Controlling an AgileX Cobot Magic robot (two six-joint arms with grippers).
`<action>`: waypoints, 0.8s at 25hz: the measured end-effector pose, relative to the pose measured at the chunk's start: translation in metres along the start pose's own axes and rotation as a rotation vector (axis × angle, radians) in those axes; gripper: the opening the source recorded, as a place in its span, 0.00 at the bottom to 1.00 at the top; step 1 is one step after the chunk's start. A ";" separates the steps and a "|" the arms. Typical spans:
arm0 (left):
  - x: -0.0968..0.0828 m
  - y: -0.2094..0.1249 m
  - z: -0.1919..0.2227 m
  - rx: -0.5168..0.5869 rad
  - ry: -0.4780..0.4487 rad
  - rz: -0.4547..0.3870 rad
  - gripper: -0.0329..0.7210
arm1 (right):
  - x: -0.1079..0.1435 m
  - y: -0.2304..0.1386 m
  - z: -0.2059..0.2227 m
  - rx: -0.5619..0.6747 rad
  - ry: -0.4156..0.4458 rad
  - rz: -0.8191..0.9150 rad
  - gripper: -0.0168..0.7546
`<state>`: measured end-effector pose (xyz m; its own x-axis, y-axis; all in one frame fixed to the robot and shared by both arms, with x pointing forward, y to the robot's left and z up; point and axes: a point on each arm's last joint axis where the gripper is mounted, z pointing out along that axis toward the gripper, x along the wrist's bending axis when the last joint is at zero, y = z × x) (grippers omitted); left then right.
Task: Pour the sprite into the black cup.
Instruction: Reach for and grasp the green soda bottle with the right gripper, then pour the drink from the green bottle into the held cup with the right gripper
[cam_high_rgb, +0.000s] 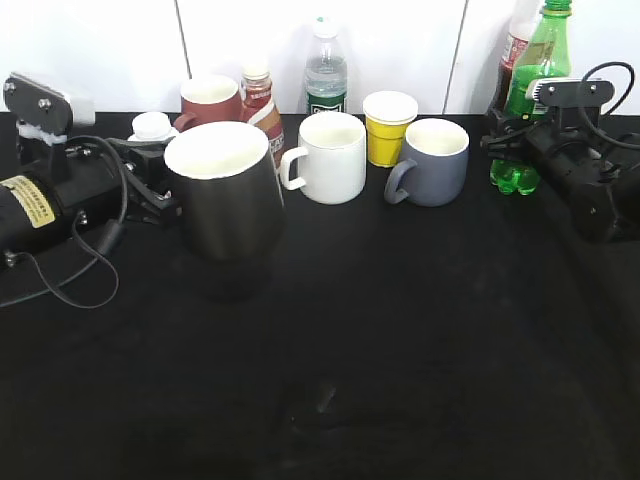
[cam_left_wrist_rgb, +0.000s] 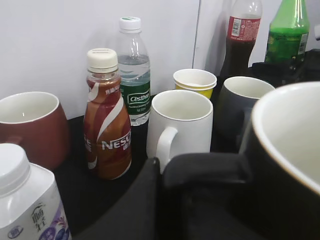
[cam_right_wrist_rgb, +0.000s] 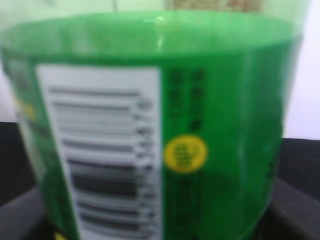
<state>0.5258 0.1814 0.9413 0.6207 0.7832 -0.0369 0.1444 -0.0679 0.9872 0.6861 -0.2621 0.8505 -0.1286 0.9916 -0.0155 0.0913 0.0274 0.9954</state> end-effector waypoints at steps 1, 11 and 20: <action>0.000 0.000 0.000 -0.002 -0.001 0.000 0.10 | 0.000 0.000 0.000 -0.001 0.003 -0.002 0.62; -0.001 0.002 0.000 -0.018 -0.005 0.000 0.10 | 0.012 0.085 -0.043 -0.141 0.115 -0.098 0.61; -0.010 0.007 -0.001 -0.077 -0.104 0.049 0.11 | 0.170 0.154 -0.097 -0.273 0.614 -0.513 0.61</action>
<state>0.5202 0.1736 0.9485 0.7030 0.7112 -0.0004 0.0548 -0.0536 0.9971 0.5826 -0.1013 1.0099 -0.6101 0.6174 -0.4966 -0.3565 0.3458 0.8679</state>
